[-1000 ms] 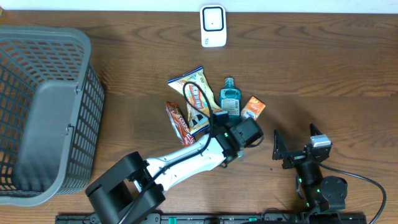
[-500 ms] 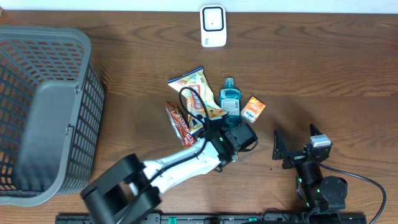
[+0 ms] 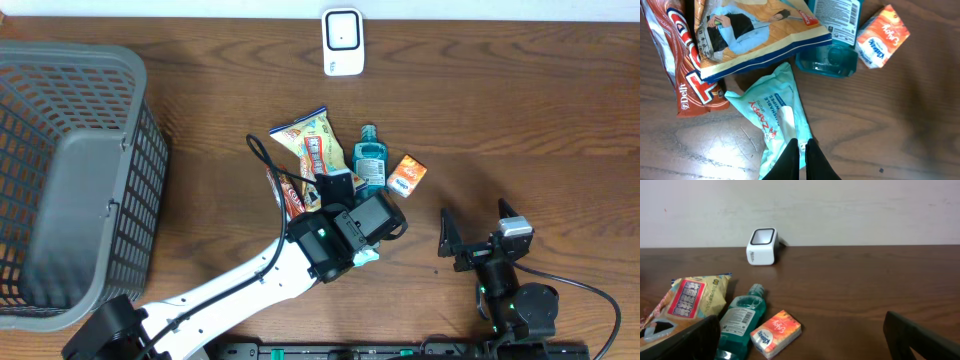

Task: Scan the item barcode
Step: 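Lower the wipes packet below the bottle and open the left gripper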

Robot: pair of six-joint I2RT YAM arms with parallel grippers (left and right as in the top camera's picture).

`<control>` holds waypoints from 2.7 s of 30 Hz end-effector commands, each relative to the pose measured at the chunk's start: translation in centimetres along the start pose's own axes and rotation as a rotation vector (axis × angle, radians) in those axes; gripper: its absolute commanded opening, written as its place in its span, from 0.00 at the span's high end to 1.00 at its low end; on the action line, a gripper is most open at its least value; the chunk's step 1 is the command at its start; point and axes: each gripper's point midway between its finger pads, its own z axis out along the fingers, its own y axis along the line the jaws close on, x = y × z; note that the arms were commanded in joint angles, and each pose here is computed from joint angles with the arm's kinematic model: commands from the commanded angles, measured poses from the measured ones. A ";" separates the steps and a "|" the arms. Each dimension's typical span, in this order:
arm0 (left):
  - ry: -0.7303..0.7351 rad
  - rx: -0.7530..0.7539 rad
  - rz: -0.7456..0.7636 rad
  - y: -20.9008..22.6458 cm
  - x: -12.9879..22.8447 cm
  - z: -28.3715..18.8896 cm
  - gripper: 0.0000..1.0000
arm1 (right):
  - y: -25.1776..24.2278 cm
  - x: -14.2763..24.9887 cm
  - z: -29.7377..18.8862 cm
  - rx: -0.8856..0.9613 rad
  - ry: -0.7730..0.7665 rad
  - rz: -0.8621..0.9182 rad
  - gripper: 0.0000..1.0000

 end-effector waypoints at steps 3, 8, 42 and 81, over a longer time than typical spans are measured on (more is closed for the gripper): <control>-0.003 -0.050 0.007 0.5 0.1 1.4 0.92 | 0.1 0.0 0.0 -0.001 -0.001 -0.009 0.01; 0.025 -0.086 0.017 0.9 0.9 2.8 0.92 | 0.1 0.0 0.0 -0.001 0.000 -0.009 0.01; 0.184 -0.183 -0.031 4.1 6.7 9.8 0.92 | 0.1 0.0 0.0 -0.001 -0.001 -0.009 0.01; 0.024 -0.119 0.007 2.1 1.6 5.0 0.87 | 0.1 0.0 0.0 -0.001 -0.001 -0.009 0.01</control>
